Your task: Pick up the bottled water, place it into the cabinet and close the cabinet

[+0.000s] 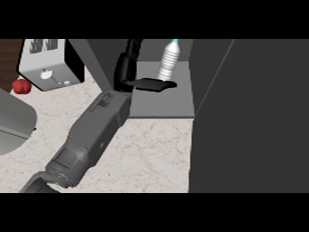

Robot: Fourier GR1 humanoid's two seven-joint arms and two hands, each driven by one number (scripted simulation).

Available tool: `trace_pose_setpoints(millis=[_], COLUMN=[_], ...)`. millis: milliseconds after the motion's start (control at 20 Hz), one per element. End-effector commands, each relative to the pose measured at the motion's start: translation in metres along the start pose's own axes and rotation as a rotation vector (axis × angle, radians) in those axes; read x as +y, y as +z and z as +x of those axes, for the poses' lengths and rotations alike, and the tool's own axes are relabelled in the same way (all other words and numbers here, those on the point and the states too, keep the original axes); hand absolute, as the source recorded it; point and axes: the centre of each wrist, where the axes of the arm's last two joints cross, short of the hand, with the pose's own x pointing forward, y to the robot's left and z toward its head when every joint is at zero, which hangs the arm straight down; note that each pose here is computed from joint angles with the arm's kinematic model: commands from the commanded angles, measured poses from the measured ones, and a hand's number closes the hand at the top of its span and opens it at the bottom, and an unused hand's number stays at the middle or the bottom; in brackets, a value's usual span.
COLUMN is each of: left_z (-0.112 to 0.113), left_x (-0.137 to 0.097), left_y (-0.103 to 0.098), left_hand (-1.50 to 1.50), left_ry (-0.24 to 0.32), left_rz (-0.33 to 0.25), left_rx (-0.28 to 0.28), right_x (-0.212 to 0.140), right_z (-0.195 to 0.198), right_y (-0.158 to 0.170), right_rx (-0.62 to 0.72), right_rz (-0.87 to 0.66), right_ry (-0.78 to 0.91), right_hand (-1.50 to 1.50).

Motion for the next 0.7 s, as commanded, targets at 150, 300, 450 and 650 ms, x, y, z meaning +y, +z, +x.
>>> trace_pose_setpoints(millis=[150,300,450,650], left_z=[-0.008,0.008,0.006,0.039], left_x=[0.037,0.029,0.021,0.008], left_y=[0.039,0.042,0.076,0.101], left_hand=[-1.5,-1.5,-1.5,-1.5], left_ry=[0.125,0.177,0.192,0.242], left_rz=[0.047,0.025,0.026,0.024], left_rx=[0.056,0.051,0.061,0.031], right_x=[-0.003,-0.003,0.002,0.008], right_z=[0.005,0.011,-0.001,0.011], right_y=[0.006,0.008,0.006,0.013], right_rx=[0.007,0.018,0.029,0.025], right_rz=[-0.021,-0.019,-0.041,-0.019], right_ry=[0.001,-0.004,-0.003,-0.004], right_hand=[-1.5,-1.5,-1.5,-1.5])
